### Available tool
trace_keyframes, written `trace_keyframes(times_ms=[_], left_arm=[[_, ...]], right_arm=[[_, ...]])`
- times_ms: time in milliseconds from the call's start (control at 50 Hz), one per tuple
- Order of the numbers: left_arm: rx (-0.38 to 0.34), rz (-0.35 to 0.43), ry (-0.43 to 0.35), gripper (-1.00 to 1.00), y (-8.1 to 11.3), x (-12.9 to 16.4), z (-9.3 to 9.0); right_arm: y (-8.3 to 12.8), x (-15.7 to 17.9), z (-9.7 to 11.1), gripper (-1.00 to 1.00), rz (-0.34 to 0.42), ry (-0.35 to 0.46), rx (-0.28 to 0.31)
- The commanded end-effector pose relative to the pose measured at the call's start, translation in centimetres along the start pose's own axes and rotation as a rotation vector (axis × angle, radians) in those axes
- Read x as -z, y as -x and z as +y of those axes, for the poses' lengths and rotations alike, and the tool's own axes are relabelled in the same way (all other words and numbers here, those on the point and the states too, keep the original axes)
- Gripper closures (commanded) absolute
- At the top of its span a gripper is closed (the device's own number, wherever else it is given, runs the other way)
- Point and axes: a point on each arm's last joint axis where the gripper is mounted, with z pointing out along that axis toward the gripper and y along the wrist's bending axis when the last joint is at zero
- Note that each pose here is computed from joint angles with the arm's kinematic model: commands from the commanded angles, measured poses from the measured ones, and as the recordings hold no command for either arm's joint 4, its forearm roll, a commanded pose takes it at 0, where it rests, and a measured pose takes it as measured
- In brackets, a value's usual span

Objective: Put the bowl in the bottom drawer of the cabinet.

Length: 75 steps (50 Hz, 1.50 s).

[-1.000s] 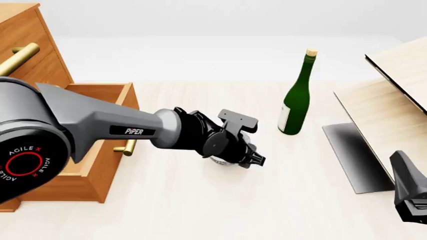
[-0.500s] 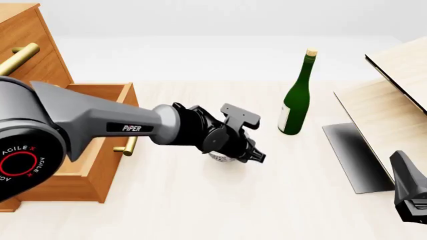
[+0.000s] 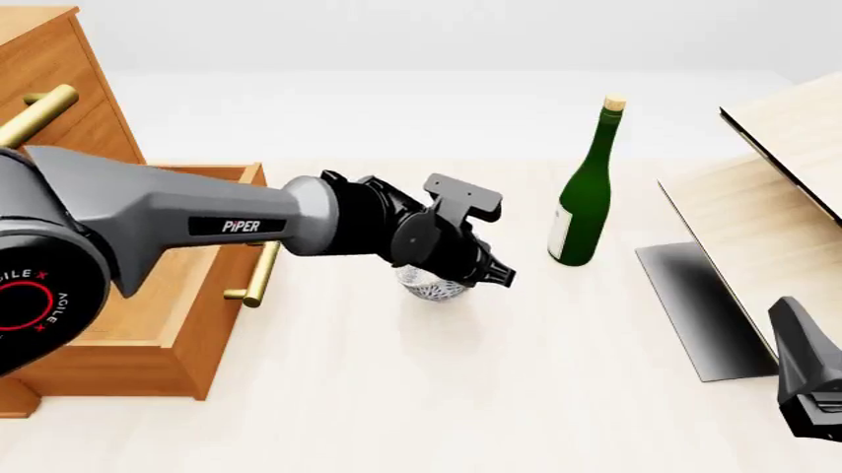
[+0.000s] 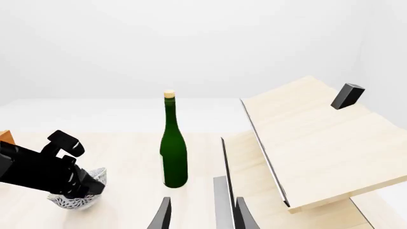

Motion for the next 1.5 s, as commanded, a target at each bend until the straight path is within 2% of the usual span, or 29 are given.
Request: trace_keyframes(times_ms=[20, 380, 760, 1000, 1200, 1500], left_arm=[[-0.012, -0.044, 0.001, 1.0, 1.1, 1.1, 0.4], [-0.025, -0.11, -0.001, 1.0, 2.1, 3.0, 0.6], [-0.061, -0.19, -0.012, 1.0, 3.4, 6.3, 0.2], [-0.085, -0.222, -0.018, 1.0, 3.4, 7.7, -0.1], [-0.084, -0.243, 0.006, 1.0, 3.5, 9.2, 1.2], [-0.079, -0.276, 0.015, 1.0, 3.2, 11.2, 1.8]], right_arm=[[0.0, 0.0, 0.0, -1.0, 0.0, 0.0, 0.0], [0.0, 0.0, 0.0, -1.0, 0.0, 0.0, 0.0], [0.0, 0.0, 0.0, -1.0, 0.0, 0.0, 0.0], [0.0, 0.0, 0.0, -1.0, 0.0, 0.0, 0.0], [0.0, 0.0, 0.0, -1.0, 0.0, 0.0, 0.0], [0.0, 0.0, 0.0, -1.0, 0.0, 0.0, 0.0]])
